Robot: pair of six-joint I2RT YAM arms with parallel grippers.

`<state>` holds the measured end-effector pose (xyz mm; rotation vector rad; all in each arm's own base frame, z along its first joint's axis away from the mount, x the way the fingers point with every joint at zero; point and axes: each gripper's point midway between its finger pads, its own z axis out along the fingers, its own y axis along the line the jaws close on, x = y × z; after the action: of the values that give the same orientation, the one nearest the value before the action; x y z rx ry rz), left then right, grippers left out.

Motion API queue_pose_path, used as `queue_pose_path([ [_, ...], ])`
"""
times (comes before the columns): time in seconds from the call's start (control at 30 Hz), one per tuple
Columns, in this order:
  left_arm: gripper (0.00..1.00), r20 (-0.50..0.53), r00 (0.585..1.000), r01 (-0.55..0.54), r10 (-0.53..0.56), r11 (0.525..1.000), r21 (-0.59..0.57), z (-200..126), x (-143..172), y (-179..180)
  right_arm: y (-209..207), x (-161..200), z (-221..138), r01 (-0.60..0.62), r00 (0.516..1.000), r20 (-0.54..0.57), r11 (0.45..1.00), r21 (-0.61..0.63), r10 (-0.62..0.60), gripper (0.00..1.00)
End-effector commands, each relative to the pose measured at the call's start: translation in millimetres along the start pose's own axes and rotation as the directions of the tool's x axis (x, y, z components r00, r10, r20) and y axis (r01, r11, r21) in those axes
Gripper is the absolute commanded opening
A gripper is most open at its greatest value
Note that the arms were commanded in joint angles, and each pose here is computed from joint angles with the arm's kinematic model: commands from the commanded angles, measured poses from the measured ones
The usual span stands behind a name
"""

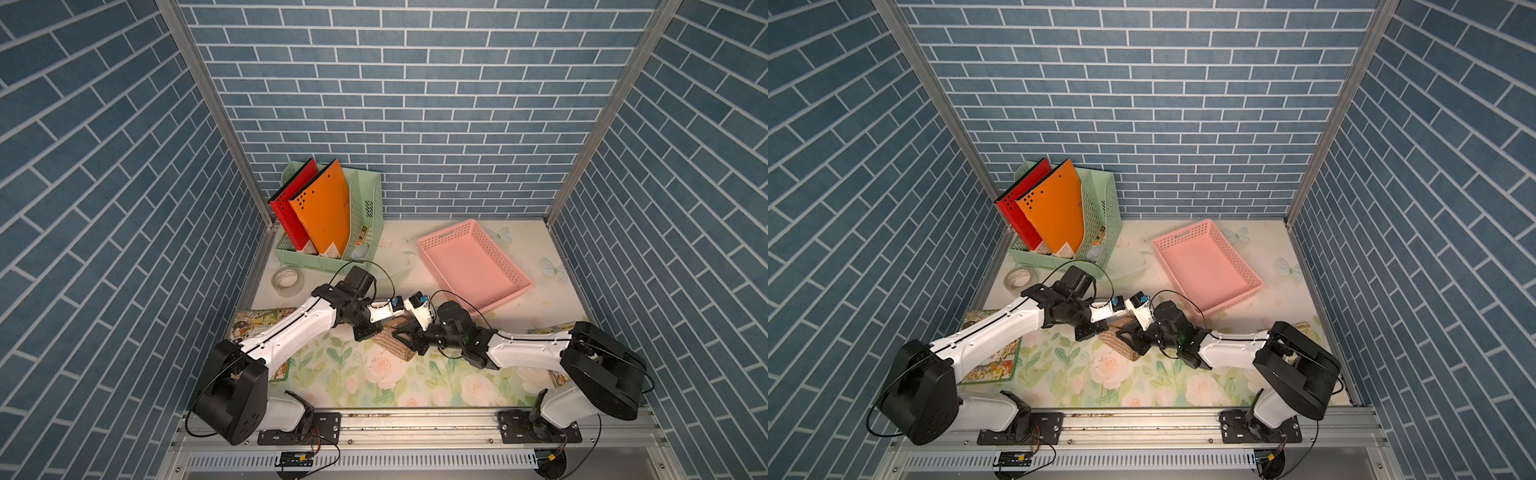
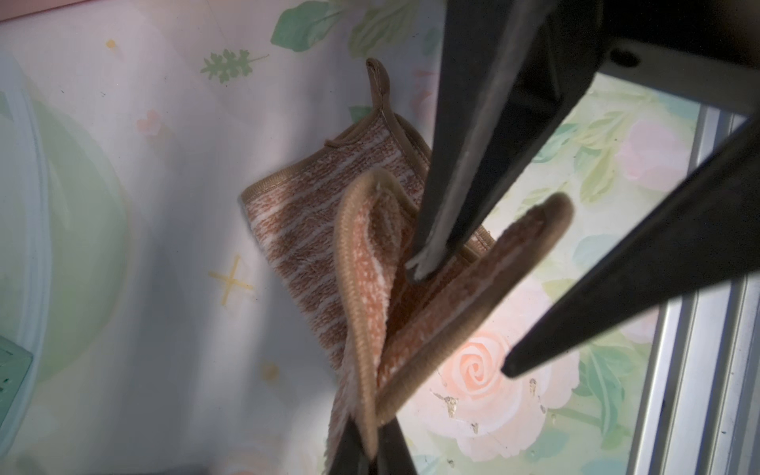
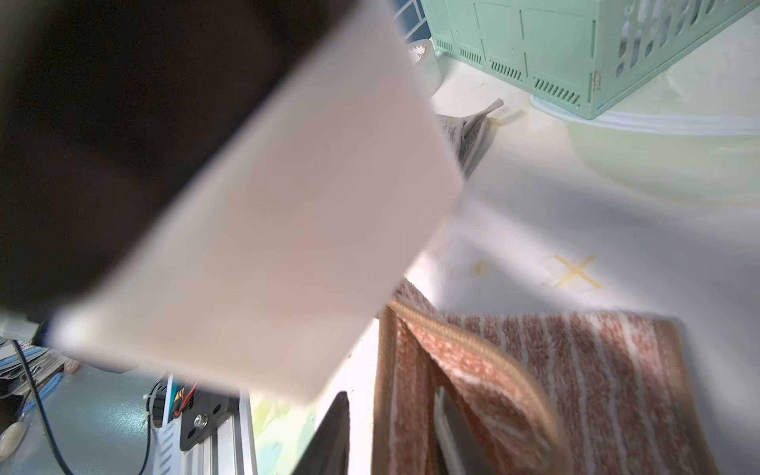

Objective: Fold the square dishcloth
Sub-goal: Fold the cleaning item at the center of the board.

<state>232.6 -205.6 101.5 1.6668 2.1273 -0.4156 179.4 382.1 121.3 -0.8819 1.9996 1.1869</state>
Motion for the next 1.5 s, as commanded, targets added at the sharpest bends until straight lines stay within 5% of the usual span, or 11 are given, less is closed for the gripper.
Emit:
queue_pose_path([
  [0.0, 0.09, 0.080, 0.996, -0.024, 0.024, 1.000, -0.011, -6.9, -25.6, 6.0, -1.4, 19.7, 6.5, 0.027, 0.996, -0.087, 1.000, 0.006, -0.026, 0.24],
  [0.1, 0.10, 0.084, 0.996, -0.024, 0.024, 1.000, -0.009, -7.9, -27.0, 5.7, -2.1, 13.6, 5.2, 0.031, 0.998, -0.058, 0.999, 0.015, -0.030, 0.00],
  [0.27, 0.48, 0.068, 0.997, -0.019, 0.022, 0.998, -0.055, -9.8, -27.4, 16.1, -5.5, 20.5, -4.5, -0.026, 0.998, -0.055, 0.999, 0.044, 0.029, 0.00],
  [0.37, 0.55, 0.067, 0.997, -0.023, 0.027, 0.998, -0.058, -12.5, -32.7, 26.8, -13.8, 33.7, -16.3, -0.099, 0.992, -0.063, 0.990, 0.100, 0.106, 0.00],
  [0.63, 0.56, 0.109, 0.994, -0.024, 0.026, 1.000, -0.019, -19.3, -61.7, 45.2, -42.3, 52.5, -32.2, -0.219, 0.971, -0.041, 0.942, 0.254, 0.237, 0.00],
  [0.93, 0.55, 0.107, 0.994, -0.006, 0.009, 1.000, -0.029, -7.0, -45.7, 38.5, -43.2, 22.3, -32.3, -0.241, 0.970, 0.017, 0.953, 0.186, 0.242, 0.00],
  [1.1, 0.51, 0.200, 0.977, 0.084, -0.068, 0.994, -0.071, 16.9, -66.9, 66.8, -45.2, 24.5, -35.2, -0.246, 0.968, 0.007, 0.951, 0.189, 0.249, 0.00],
  [1.47, 0.40, -0.003, 0.999, 0.044, -0.044, 0.998, 0.047, 99.6, -37.3, 54.9, -50.4, 18.9, -30.5, -0.253, 0.966, 0.001, 0.950, 0.181, 0.257, 0.00],
])
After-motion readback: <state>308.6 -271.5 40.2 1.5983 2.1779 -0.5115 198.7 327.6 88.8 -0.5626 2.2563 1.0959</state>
